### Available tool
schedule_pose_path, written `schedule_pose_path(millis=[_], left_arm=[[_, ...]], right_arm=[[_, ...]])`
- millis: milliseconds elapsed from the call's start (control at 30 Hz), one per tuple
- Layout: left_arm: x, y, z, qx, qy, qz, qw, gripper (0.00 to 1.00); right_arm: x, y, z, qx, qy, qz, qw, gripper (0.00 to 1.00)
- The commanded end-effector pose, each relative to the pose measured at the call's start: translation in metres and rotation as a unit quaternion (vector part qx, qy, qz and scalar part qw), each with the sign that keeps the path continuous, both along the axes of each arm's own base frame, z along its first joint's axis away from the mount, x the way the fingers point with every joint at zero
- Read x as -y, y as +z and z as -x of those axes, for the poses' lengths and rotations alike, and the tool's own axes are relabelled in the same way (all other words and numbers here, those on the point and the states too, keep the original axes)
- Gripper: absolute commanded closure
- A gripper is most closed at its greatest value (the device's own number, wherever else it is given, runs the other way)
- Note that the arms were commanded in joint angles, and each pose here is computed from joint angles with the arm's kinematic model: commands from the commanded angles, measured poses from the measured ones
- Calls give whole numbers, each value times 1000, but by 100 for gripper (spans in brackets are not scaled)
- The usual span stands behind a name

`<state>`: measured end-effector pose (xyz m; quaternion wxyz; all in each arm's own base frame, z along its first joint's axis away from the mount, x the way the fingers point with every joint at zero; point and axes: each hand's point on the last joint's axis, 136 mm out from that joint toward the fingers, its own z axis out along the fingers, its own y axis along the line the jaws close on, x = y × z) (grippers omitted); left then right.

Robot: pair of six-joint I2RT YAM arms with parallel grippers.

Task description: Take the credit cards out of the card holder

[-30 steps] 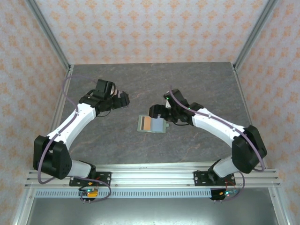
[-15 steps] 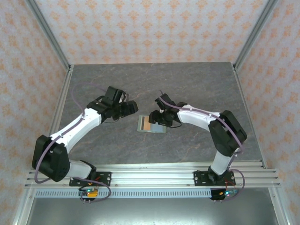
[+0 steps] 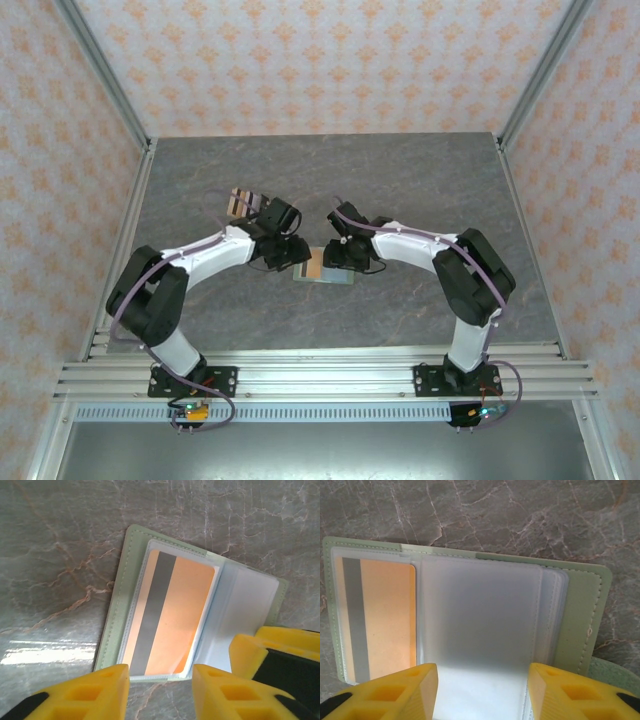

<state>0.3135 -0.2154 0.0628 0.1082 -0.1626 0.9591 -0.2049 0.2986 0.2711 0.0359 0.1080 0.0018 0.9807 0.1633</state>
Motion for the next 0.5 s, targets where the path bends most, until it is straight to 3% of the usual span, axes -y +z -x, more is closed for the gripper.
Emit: schedule_pose_path(millis=[0, 200, 367, 467], left_arm=[[-7, 4, -15, 15, 10, -38, 999, 68], [6, -9, -29, 0, -2, -37, 999, 80], [-1, -20, -33, -4, 7, -66, 998, 87], [-3, -27, -31, -9, 14, -69, 997, 91]], right_arm=[[10, -4, -3, 3, -4, 15, 1000, 51], [7, 19, -8, 16, -11, -35, 999, 54], [-16, 48, -15, 13, -31, -133, 991, 57], [-27, 44, -17, -7, -36, -154, 987, 62]])
